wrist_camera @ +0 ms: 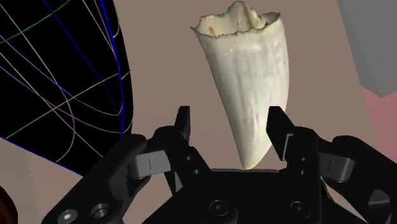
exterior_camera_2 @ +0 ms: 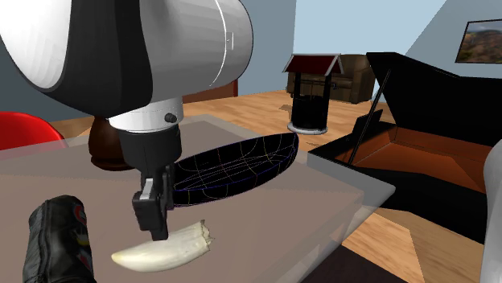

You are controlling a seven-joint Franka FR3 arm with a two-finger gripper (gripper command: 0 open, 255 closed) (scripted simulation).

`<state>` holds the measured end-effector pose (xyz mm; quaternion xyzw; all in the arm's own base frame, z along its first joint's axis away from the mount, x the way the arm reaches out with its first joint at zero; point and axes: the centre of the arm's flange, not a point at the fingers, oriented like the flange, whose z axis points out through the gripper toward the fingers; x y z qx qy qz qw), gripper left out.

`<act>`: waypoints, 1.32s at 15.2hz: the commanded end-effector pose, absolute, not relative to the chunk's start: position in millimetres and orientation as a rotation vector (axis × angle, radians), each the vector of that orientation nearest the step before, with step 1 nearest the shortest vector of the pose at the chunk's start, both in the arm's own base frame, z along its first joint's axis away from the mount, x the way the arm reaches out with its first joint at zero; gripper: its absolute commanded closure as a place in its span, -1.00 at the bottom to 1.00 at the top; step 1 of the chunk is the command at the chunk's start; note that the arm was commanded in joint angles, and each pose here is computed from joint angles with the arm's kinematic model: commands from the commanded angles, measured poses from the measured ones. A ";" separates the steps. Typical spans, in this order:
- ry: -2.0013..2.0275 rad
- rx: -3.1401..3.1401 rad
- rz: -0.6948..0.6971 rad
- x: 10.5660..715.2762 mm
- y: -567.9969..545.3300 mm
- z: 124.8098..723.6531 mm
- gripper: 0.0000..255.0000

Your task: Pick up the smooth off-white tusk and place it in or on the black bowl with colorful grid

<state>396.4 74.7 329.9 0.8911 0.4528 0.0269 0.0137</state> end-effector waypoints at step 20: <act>1.544 2.671 -0.012 376.4 76.7 286.5 -1.00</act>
